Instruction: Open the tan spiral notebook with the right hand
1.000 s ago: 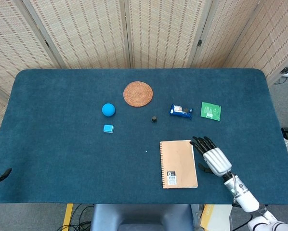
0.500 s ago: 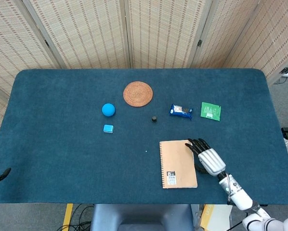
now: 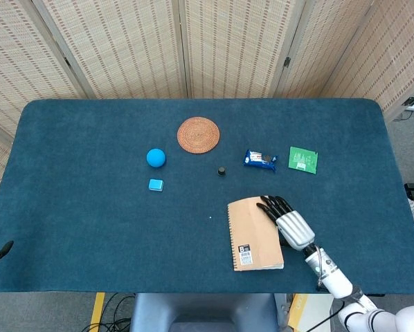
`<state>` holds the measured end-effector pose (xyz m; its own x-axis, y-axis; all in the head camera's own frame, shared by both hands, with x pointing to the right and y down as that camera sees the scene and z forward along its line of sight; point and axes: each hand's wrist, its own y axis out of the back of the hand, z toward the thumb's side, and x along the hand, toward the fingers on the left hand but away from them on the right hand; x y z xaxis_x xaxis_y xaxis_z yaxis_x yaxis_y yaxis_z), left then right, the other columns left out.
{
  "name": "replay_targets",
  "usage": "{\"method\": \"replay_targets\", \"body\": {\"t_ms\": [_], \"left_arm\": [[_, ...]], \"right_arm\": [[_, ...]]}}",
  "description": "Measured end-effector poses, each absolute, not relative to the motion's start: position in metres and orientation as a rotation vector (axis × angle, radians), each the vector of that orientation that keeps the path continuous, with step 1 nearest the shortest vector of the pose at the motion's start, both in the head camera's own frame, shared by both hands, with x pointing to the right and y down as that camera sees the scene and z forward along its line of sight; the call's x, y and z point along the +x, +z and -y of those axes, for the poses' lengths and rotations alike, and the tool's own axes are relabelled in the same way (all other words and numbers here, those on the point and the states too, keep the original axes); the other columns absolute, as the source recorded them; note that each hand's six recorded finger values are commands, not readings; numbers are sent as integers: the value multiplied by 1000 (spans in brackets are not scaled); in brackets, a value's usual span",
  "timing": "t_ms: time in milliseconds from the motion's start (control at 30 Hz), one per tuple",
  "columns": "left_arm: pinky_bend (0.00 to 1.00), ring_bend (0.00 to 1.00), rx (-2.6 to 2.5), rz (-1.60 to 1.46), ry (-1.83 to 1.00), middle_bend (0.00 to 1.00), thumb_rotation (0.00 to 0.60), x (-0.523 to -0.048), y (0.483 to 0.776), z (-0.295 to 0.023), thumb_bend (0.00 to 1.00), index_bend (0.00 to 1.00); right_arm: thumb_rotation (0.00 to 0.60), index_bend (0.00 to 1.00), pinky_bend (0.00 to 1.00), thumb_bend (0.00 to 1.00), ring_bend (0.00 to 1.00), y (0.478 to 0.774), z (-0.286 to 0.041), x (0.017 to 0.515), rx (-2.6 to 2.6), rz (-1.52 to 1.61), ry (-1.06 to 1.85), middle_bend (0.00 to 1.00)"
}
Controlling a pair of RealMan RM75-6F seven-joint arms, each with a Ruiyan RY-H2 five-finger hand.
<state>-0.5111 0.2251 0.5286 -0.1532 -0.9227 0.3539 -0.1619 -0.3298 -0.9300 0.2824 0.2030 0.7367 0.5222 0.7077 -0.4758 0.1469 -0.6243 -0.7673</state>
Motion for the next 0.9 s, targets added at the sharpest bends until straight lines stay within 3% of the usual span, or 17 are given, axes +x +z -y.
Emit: {"method": "replay_targets", "body": {"t_ms": [533,900], "left_arm": [[181,30,-1450,-1381,-1482,15,600,-521,508,-226,206,100],[181,30,-1369,-1556,-1411,20,600,-541,478,-234,206,102]], "right_arm": [[600,0,0,357,0,704,-159,197,-2111,743,805,0],[600,0,0,349,0,732,-156,123,-2252,656,812,0]]}}
